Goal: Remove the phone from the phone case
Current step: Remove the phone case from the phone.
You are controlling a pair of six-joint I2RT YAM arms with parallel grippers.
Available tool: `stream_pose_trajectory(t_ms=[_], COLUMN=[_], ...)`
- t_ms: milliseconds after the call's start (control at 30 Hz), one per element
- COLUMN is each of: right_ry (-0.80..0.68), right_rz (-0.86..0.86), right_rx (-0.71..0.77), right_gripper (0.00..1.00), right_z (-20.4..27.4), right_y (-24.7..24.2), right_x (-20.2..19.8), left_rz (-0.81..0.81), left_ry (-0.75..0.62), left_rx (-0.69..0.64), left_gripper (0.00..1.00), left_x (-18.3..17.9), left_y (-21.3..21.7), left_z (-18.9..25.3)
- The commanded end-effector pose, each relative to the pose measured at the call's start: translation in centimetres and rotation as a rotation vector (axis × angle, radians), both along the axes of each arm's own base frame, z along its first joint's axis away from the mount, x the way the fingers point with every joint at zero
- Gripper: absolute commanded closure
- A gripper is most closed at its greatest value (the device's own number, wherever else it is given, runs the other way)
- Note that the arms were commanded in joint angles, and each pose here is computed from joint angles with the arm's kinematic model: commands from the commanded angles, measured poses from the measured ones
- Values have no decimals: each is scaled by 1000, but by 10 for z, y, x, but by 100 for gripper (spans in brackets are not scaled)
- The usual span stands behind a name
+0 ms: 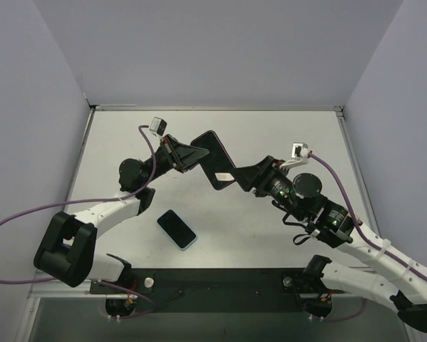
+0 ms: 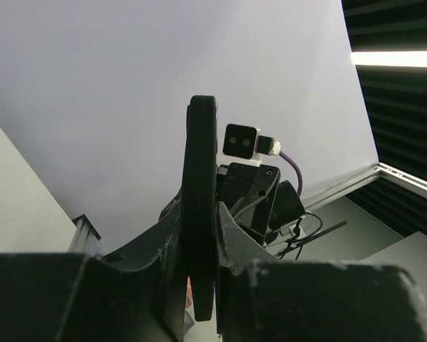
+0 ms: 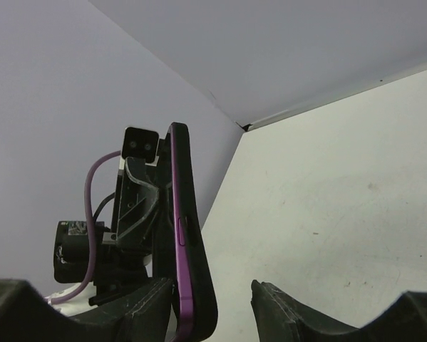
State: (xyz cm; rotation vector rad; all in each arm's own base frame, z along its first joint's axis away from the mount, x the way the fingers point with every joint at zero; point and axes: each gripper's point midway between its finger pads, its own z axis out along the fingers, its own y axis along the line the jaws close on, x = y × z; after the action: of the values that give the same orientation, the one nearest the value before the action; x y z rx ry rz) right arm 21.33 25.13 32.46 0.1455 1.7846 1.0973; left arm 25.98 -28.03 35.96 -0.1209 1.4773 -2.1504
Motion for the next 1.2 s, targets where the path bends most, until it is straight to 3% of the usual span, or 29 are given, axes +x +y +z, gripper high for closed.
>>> stream_pose_trajectory(t_ms=[0, 333, 600, 1167], right_ry=[-51, -136, -163, -58], right_rz=[-7, -23, 32, 42], right_rx=[66, 83, 77, 43], right_gripper=[51, 50, 50, 50], right_z=[23, 51, 65, 22], right_y=[2, -14, 2, 18], right_x=[5, -7, -13, -8], left_rz=[-1, 10, 9, 14], left_ry=[-148, -127, -129, -143], left_rx=[-105, -84, -77, -100], left_gripper=[100, 100, 100, 100], left_x=[-24, -18, -16, -16], left_y=[13, 10, 8, 10], left_z=[46, 33, 32, 40])
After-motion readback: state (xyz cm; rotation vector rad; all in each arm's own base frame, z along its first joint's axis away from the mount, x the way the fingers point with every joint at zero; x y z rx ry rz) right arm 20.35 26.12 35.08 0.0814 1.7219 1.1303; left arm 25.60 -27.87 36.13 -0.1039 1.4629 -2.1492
